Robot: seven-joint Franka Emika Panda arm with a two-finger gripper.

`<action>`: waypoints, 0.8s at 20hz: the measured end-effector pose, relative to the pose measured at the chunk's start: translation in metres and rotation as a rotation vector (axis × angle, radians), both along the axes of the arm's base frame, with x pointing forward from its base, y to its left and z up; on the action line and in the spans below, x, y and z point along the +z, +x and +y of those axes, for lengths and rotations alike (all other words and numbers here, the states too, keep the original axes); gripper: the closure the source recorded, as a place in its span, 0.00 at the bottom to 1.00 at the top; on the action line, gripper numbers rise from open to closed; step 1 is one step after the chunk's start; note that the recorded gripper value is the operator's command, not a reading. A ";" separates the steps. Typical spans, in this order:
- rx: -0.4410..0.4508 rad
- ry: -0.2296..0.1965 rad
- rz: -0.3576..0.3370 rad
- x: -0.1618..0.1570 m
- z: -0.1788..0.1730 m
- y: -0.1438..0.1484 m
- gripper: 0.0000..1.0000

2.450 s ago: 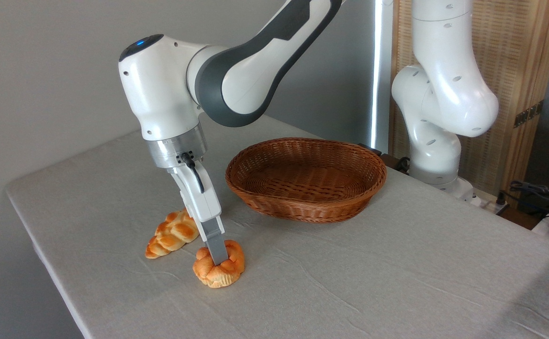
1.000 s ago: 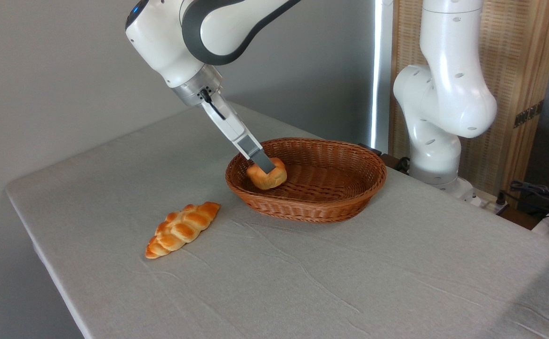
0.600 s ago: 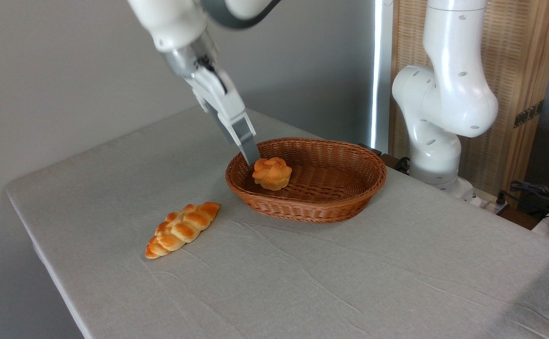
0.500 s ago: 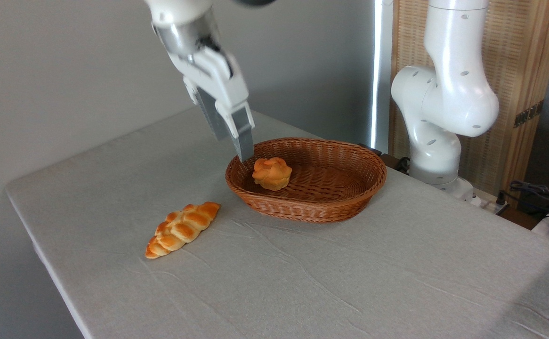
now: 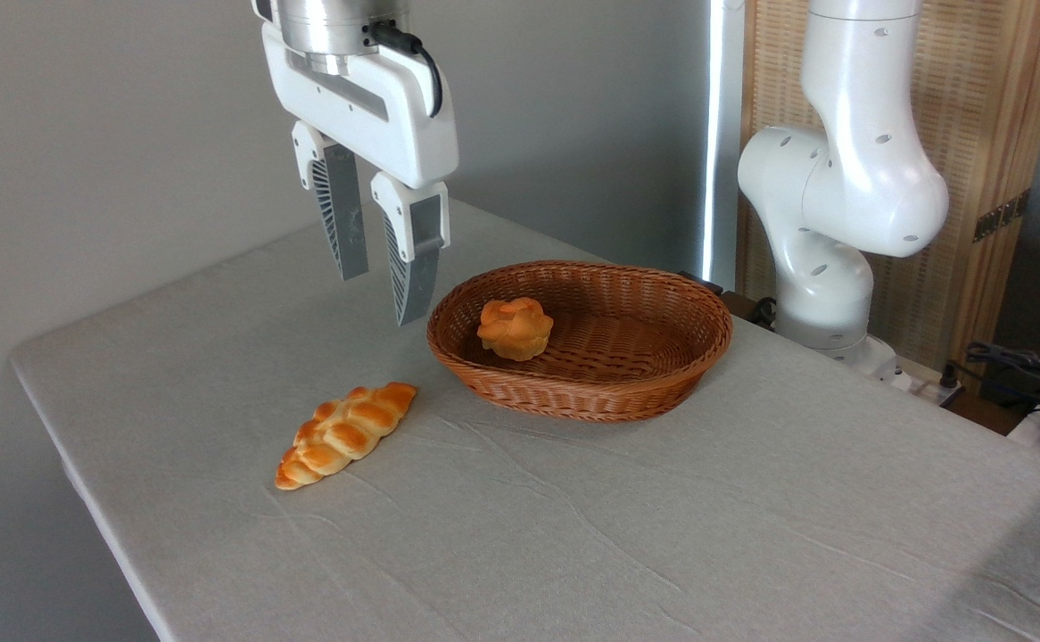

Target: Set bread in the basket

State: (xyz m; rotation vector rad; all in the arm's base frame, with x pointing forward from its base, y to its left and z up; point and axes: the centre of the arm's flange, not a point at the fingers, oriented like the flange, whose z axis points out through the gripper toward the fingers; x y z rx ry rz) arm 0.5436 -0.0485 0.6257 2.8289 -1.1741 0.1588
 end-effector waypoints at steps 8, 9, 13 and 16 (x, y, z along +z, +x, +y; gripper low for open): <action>-0.005 0.012 0.016 0.007 0.000 0.007 0.00; -0.005 0.022 0.017 0.007 0.001 0.007 0.00; -0.008 0.052 0.039 0.005 0.003 0.005 0.00; -0.010 0.053 0.043 0.004 0.002 0.004 0.00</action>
